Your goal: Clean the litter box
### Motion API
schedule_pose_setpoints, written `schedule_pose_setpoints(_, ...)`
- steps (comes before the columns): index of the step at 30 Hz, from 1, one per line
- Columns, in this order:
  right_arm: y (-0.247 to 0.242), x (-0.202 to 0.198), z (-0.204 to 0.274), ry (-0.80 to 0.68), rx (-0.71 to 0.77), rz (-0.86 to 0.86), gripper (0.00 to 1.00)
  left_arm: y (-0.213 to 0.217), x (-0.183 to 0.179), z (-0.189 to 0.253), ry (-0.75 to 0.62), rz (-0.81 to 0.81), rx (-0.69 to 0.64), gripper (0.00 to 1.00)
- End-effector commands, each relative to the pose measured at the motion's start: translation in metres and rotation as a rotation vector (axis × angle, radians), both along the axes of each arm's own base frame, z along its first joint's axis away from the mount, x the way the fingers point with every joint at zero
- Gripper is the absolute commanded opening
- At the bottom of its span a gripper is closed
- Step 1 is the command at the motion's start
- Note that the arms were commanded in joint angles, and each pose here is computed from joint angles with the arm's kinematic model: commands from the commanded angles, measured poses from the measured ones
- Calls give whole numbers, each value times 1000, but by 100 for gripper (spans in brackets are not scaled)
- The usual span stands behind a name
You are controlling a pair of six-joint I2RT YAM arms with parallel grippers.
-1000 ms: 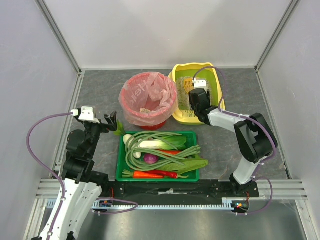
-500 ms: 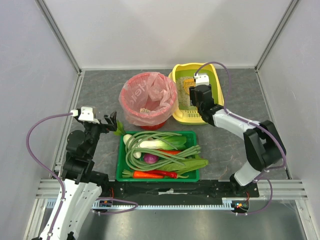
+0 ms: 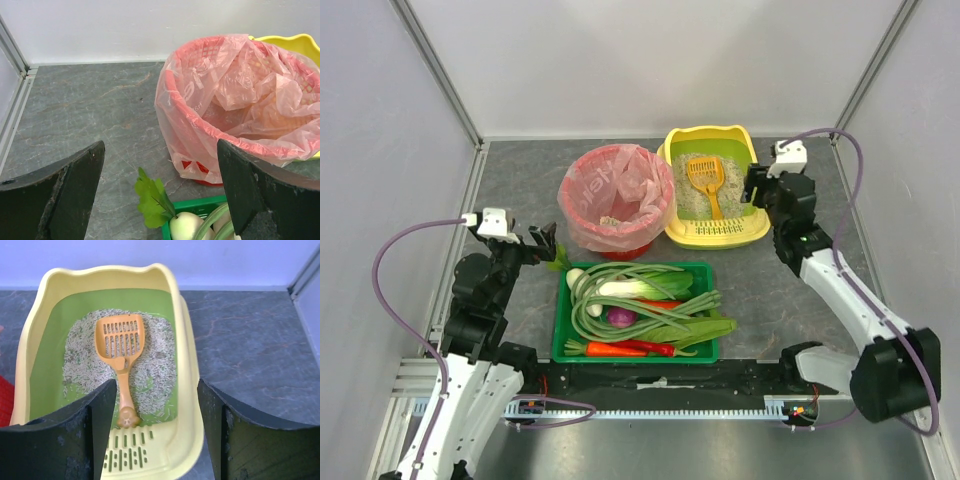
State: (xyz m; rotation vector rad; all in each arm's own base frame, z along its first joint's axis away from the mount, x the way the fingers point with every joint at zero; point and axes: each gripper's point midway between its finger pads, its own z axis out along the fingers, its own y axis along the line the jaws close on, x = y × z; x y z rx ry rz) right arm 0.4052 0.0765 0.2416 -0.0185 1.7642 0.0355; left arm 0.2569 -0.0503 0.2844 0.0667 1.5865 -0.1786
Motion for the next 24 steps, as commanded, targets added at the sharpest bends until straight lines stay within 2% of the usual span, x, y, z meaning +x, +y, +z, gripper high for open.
schedule_pose_setpoints(1, -11, -24, 28, -65, 28, 29, 74, 0, -4, 22, -58, -2, -39, 99)
schedule_pose_setpoints(6, -27, -54, 56, -162, -11, 1, 76, -8, -12, 35, -111, -54, -65, 99)
schedule_pose_setpoints(12, -39, -76, 67, -275, -51, -22, 78, -13, -13, 42, -117, -77, -98, 99)
schedule_pose_setpoints(20, -44, -91, 83, -388, -36, -30, 80, -11, -15, 45, -133, -70, -96, 99)
schedule_pose_setpoints(24, -44, -92, 84, -400, -33, -31, 80, -10, -15, 45, -140, -62, -90, 99)
